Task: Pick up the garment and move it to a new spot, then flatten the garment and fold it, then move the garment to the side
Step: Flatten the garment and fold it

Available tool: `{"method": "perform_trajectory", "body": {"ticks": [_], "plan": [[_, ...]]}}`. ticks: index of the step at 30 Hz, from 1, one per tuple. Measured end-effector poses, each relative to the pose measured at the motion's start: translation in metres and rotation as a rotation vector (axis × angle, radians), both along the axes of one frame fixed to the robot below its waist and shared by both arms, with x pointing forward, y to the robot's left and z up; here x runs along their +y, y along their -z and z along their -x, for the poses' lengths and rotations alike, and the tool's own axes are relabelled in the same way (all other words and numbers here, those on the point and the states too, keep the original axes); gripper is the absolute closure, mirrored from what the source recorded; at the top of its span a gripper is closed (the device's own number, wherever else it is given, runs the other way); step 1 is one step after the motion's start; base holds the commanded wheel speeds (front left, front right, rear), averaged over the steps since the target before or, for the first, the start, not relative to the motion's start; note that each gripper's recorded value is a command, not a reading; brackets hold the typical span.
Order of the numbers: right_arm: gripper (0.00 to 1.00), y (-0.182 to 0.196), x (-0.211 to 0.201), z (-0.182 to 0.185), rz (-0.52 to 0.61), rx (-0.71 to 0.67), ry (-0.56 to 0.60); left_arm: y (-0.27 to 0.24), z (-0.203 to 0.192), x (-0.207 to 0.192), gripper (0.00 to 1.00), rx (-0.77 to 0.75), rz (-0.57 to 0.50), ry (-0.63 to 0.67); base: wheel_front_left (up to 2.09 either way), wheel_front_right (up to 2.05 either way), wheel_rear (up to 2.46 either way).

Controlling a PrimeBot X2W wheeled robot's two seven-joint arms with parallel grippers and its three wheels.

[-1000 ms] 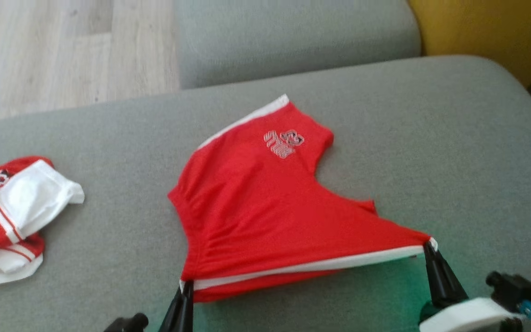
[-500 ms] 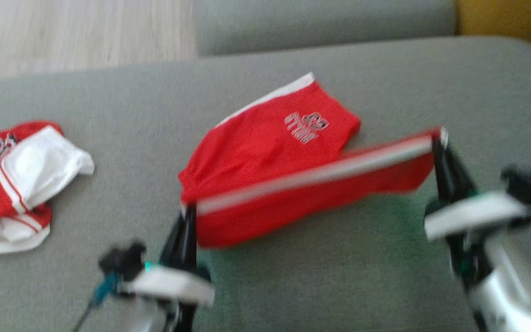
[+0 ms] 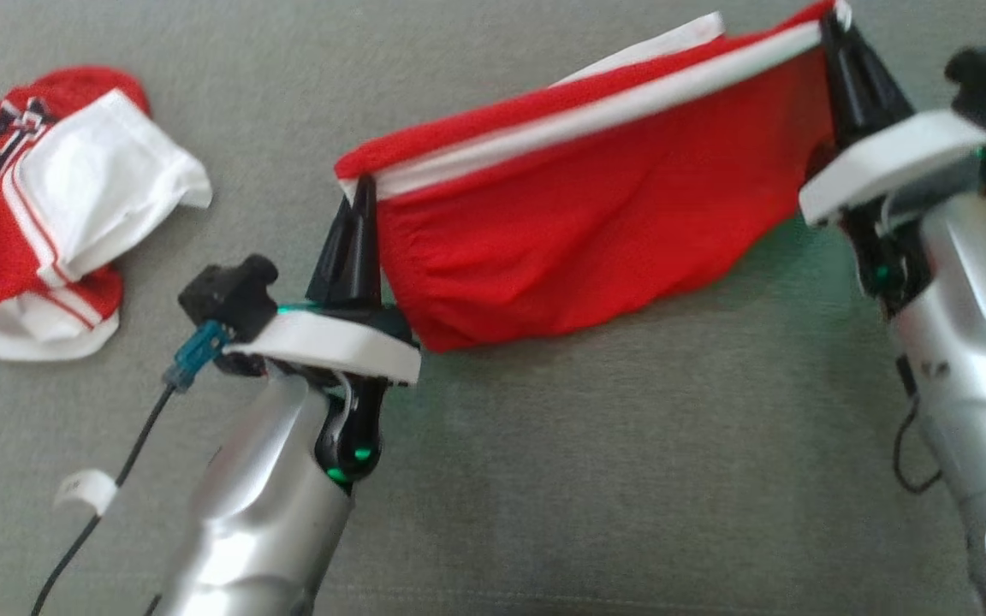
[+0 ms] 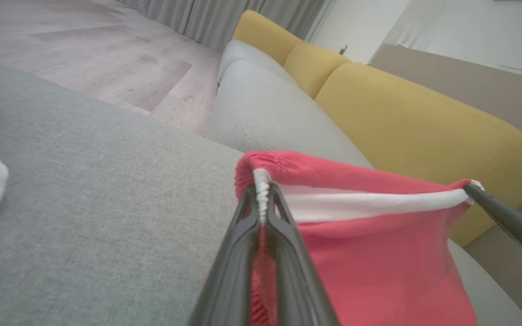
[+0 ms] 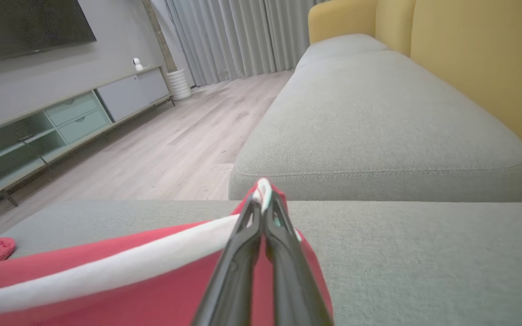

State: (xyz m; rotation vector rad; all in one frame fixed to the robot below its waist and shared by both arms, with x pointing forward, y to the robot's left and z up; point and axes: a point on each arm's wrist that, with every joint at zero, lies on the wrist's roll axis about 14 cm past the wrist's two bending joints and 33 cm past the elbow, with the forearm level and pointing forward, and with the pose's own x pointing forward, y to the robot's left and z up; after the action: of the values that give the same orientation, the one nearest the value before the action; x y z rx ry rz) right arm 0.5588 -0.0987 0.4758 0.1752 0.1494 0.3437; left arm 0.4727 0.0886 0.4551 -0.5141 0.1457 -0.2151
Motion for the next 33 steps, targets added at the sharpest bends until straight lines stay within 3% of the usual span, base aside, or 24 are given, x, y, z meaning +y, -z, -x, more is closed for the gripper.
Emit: {"method": "perform_trajectory", "body": {"ticks": [11, 12, 13, 14, 15, 16, 17, 27, 33], "plan": [[1.0, 0.047, 0.032, -0.048, 0.083, 0.065, -0.058, 0.04, -0.006, 0.004, 1.0, 0.114, 0.021, 0.005, 0.0, 0.0, 0.0], [0.91, 0.05, 0.033, -0.05, 0.083, 0.069, -0.058, 0.041, -0.007, 0.005, 1.0, 0.118, 0.025, 0.0, 0.0, 0.0, 0.0], [0.64, 0.053, 0.033, -0.052, 0.081, 0.073, -0.055, 0.042, -0.008, 0.006, 1.0, 0.12, 0.025, -0.002, 0.0, 0.0, 0.0], [0.64, 0.055, 0.034, -0.053, 0.077, 0.078, -0.051, 0.043, -0.009, 0.006, 1.0, 0.121, 0.024, -0.002, 0.0, 0.0, 0.0], [0.08, 0.057, 0.034, -0.054, 0.074, 0.079, -0.049, 0.044, -0.01, 0.007, 0.8, 0.123, 0.023, -0.002, 0.0, 0.0, 0.0], [0.0, 0.058, 0.035, -0.055, 0.07, 0.08, -0.046, 0.045, -0.01, 0.007, 0.56, 0.124, 0.023, -0.002, 0.0, 0.0, 0.0], [0.0, 0.058, 0.036, -0.055, 0.063, 0.079, -0.043, 0.045, -0.011, 0.007, 0.0, 0.127, 0.027, -0.004, 0.0, 0.0, 0.0], [0.0, 0.065, 0.02, -0.04, 0.081, 0.093, -0.023, 0.052, -0.001, 0.017, 0.0, 0.161, 0.033, -0.061, 0.0, 0.0, 0.0], [0.0, 0.111, 0.007, -0.001, 0.137, 0.264, -0.037, 0.057, 0.012, 0.02, 0.0, 0.173, 0.009, -0.071, 0.0, 0.0, 0.0]]}}
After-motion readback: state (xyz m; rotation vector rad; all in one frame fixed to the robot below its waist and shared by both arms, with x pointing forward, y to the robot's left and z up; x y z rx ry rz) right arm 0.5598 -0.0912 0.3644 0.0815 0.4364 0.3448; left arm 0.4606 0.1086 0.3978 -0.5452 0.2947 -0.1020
